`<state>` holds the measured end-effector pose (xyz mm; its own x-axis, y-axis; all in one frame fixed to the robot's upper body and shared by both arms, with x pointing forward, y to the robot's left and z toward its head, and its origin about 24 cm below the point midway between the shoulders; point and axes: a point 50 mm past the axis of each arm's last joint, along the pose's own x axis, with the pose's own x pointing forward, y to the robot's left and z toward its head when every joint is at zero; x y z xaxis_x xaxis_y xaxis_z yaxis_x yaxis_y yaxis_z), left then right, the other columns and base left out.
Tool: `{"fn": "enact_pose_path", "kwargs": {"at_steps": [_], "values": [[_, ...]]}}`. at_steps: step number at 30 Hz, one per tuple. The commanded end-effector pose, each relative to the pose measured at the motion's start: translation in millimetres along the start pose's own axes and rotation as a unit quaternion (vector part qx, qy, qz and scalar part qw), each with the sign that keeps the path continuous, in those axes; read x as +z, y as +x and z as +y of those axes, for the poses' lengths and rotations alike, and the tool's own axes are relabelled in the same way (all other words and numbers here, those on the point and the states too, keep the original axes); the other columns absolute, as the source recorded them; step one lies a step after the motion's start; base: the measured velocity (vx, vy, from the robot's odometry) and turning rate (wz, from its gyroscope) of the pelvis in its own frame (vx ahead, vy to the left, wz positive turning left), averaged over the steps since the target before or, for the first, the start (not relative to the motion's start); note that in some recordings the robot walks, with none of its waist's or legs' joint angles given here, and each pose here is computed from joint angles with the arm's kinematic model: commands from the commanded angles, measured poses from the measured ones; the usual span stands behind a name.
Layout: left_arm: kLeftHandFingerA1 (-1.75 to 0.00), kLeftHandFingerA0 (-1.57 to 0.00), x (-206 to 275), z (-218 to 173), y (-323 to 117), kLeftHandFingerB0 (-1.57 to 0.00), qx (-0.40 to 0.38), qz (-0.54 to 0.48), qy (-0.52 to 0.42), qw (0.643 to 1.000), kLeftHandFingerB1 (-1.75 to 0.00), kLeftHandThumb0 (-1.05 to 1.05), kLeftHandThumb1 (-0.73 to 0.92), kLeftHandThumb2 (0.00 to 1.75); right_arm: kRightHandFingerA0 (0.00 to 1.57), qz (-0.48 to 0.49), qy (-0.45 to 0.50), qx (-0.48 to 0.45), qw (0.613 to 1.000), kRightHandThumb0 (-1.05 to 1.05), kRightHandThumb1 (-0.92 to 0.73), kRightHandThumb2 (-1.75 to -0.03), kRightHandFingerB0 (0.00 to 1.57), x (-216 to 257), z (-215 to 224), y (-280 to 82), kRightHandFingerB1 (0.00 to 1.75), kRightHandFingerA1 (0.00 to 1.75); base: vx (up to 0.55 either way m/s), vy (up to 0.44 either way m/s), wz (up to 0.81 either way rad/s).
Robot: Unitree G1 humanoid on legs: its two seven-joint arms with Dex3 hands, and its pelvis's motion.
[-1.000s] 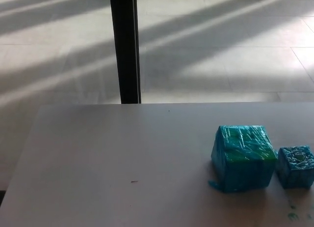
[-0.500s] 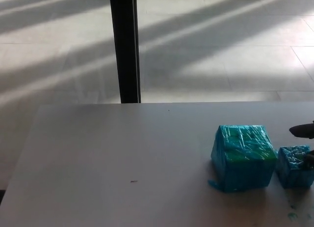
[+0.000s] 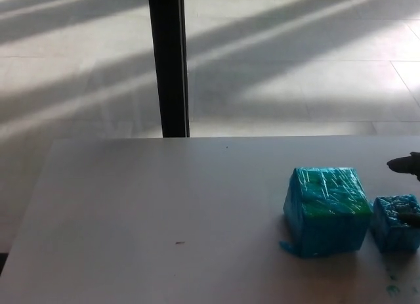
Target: The robot uses its right hand to pick up the small cube kept on the middle on the desk and place it on the bigger cube kept next to it
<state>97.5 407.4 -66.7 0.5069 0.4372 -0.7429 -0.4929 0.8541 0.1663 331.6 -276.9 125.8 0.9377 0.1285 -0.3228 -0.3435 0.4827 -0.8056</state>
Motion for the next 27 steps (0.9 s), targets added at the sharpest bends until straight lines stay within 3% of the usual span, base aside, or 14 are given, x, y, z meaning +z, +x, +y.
{"fn": "enact_pose_path", "kwargs": {"at_steps": [1, 2, 3, 8, 16, 17, 18, 19, 22, 23, 24, 25, 26, 27], "values": [[-0.38, -0.41, 1.4, 6.0, -1.8, -0.3, 0.009, -0.001, 0.006, 1.0, -0.31, -0.85, 0.79, 0.65, 0.0, 0.007, -0.068, -0.031, 0.997, -0.82, -0.44, -0.75, 0.13, 0.3, -8.8, 0.1, 0.32, 0.09, 0.0, 0.0, 0.0], [-0.49, -0.33, 0.9, 6.1, -2.0, -0.24, 0.009, -0.001, 0.005, 1.0, -0.44, -0.85, 0.62, 1.0, 0.0, 0.006, -0.068, -0.029, 0.997, -0.8, -0.56, -0.57, 0.14, 0.2, -7.8, 0.5, 0.28, 0.14, 0.0, 0.0, 0.0], [-0.37, -0.42, 0.7, 6.3, -2.1, -0.3, 0.009, -0.001, 0.011, 1.0, -0.31, -0.87, 0.79, 0.65, 0.0, 0.001, -0.065, -0.027, 0.998, -0.81, -0.55, -0.57, 0.14, 0.8, -6.7, 0.5, 0.28, 0.14, 0.0, 0.0, 0.0], [-0.37, -0.41, 4.2, 3.6, -0.5, -0.29, 0.007, -0.003, 0.006, 1.0, -0.31, -0.85, 0.8, 0.65, 0.0, 0.007, -0.103, 0.004, 0.995, -0.84, -0.49, -0.87, 0.09, 1.1, 2.1, 6.6, 0.32, 0.07, 0.0, 0.0, 0.0], [-0.38, -0.42, 4.9, 3.4, -0.7, -0.29, 0.005, -0.007, 0.006, 1.0, -0.31, -0.84, 0.79, 0.65, 0.0, 0.016, -0.112, 0.033, 0.993, -0.88, -0.51, -0.86, 0.11, -2.7, 17.2, 18.2, 0.28, 0.01, 0.0, 0.0, 0.0], [-0.49, -0.34, 4.9, 3.2, -0.4, -0.24, 0.008, -0.005, 0.0, 1.0, -0.45, -0.84, 0.62, 0.99, 0.0, 0.021, -0.119, 0.04, 0.992, -0.8, -0.45, -0.85, 0.06, -1.4, 20.8, 21.8, 0.29, 0.1, 0.0, 0.0, 0.0], [-0.49, -0.33, 5.5, 3.0, -0.1, -0.24, 0.007, -0.005, -0.003, 1.0, -0.45, -0.84, 0.63, 0.99, 0.0, 0.022, -0.123, 0.042, 0.991, -0.78, -0.54, -0.57, 0.09, -0.3, 22.3, 23.8, 0.29, 0.08, 0.0, 0.0, 0.0], [-0.37, -0.41, 6.6, 2.7, 0.2, -0.29, 0.006, -0.005, 0.001, 1.0, -0.31, -0.85, 0.8, 0.65, 0.0, 0.021, -0.132, 0.043, 0.99, -0.89, -0.52, -0.87, 0.11, 0.7, 23.6, 25.4, 0.27, 0.0, 0.0, 0.0, 0.0], [-0.37, -0.42, 8.2, 2.3, 0.9, -0.3, 0.013, -0.004, 0.009, 1.0, -0.31, -0.84, 0.8, 0.65, 0.0, 0.02, -0.182, 0.04, 0.982, -0.89, -0.52, -0.87, 0.08, 0.2, 27.9, 29.8, 0.29, 0.0, 0.0, 0.0, 0.0], [-0.38, -0.42, 8.1, 2.4, 0.9, -0.28, 0.01, -0.003, 0.0, 1.0, -0.3, -0.85, 0.79, 0.65, 0.0, 0.028, -0.196, 0.042, 0.979, -0.78, -0.53, -0.56, 0.09, -1.9, 29.4, 31.2, 0.3, 0.11, 0.0, 0.0, 0.0], [-0.38, -0.42, 7.7, 2.6, 0.9, -0.28, 0.009, -0.003, -0.006, 1.0, -0.3, -0.85, 0.79, 0.65, 0.0, 0.041, -0.194, 0.046, 0.979, -0.77, -0.45, -0.85, 0.11, -8.4, 32.5, 32.3, 0.34, 0.13, 0.0, 0.0, 0.0], [-0.38, -0.42, 7.0, 1.8, 1.1, -0.29, 0.008, -0.003, -0.007, 1.0, -0.31, -0.84, 0.79, 0.65, 0.0, 0.048, -0.196, 0.048, 0.978, -0.78, -0.52, -0.57, 0.12, -11.8, 32.9, 31.6, 0.29, 0.15, 0.0, 0.0, 0.0], [-0.37, -0.41, 6.9, 1.3, 1.3, -0.28, 0.008, -0.002, -0.007, 1.0, -0.3, -0.84, 0.79, 0.65, 0.0, 0.056, -0.199, 0.052, 0.977, -0.75, -0.43, -0.83, 0.09, -14.8, 33.3, 31.4, 0.35, 0.13, 0.0, 0.0, 0.0], [-0.37, -0.41, 6.9, 1.3, 1.3, -0.28, 0.009, -0.002, -0.007, 1.0, -0.3, -0.84, 0.79, 0.65, 0.0, 0.058, -0.2, 0.052, 0.977, -0.75, -0.43, -0.83, 0.09, -15.7, 33.3, 31.7, 0.35, 0.13, 0.0, 0.0, 0.0]]}}
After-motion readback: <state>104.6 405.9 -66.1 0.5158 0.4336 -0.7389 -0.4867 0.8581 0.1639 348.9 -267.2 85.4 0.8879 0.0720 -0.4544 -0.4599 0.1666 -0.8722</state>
